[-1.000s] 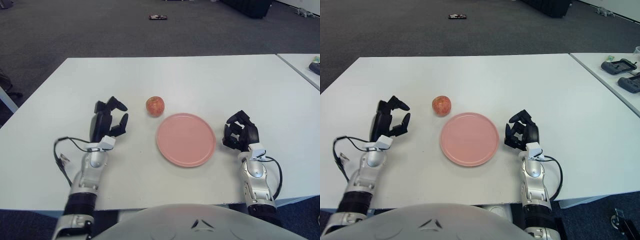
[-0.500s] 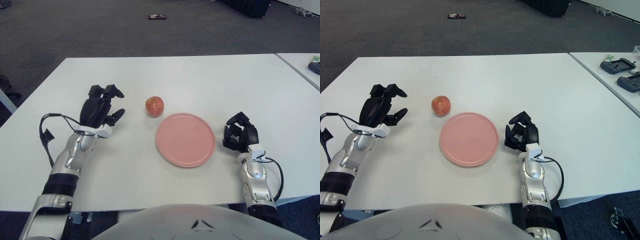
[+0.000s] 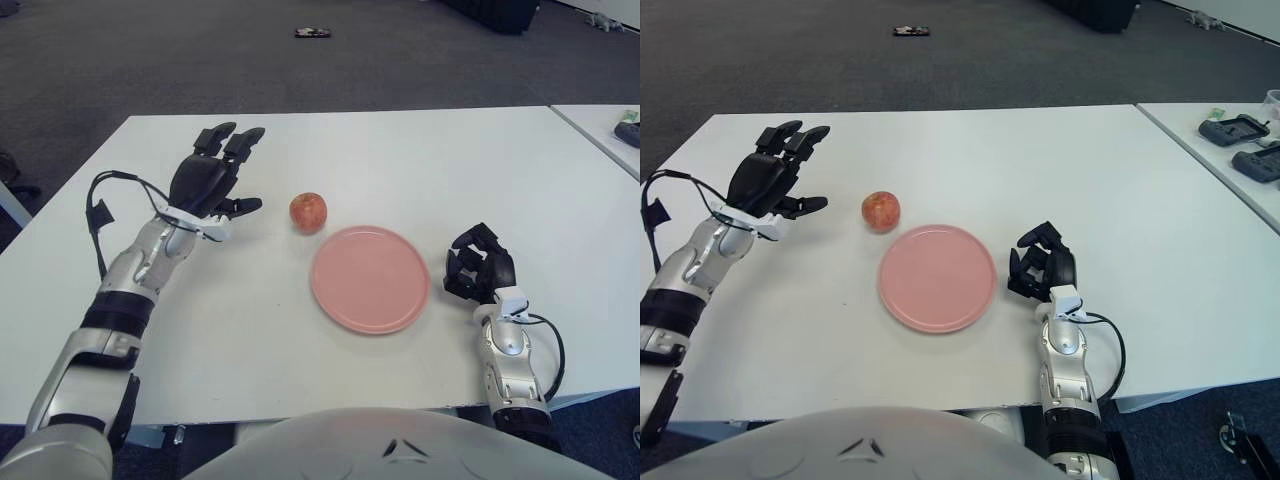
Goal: Put the apple into the plate.
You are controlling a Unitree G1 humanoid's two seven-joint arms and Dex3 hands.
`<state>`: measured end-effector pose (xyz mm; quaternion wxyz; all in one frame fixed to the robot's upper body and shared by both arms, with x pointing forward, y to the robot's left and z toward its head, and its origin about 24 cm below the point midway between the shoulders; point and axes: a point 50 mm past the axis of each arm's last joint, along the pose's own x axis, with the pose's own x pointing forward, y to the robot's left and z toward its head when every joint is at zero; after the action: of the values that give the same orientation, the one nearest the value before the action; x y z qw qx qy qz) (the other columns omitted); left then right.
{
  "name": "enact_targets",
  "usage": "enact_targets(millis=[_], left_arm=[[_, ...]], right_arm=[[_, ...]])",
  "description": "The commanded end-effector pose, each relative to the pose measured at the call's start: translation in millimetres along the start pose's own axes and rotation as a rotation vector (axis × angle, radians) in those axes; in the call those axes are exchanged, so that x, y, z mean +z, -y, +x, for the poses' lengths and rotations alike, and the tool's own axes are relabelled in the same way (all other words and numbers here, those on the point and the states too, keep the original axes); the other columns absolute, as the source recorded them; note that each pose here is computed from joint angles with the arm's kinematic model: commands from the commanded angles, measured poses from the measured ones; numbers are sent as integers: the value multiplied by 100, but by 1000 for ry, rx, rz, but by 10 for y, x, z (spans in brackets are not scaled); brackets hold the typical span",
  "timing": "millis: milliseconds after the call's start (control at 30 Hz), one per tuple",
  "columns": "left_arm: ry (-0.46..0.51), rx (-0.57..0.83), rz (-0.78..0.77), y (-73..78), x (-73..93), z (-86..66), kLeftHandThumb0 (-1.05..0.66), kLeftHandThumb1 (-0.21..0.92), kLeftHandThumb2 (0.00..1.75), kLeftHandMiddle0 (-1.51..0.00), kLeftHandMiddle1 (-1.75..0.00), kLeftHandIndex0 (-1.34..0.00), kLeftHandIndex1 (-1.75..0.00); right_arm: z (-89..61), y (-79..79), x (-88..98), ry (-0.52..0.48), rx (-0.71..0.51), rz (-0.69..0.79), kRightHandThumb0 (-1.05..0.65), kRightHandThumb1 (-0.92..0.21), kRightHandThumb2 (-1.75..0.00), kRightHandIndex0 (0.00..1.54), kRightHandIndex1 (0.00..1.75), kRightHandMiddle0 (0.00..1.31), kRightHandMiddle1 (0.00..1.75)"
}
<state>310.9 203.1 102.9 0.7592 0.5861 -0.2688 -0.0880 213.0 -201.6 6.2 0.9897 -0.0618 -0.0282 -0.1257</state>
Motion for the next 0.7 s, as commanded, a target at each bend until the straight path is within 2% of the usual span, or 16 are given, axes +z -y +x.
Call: enact_targets(millis=[0,333,667], left_arm=[[59,-48,39,-47,-13,69,-104,51,86,0,-11,0,0],[138,-158,16,28,52,243,-105,55,81,0,-1,0,0],[191,-308,7,108,140,505,-103,54,80,0,0,0,0]], right_arm=[[18,1,16,-1,-9,17,-44,-43,-118,91,175,52,175],[11,10,30,5,-14,9,-45,-41,-121,92,175,54,175],[23,37,45,24,-3,-6,-44,-43,-119,91,175,52,175]])
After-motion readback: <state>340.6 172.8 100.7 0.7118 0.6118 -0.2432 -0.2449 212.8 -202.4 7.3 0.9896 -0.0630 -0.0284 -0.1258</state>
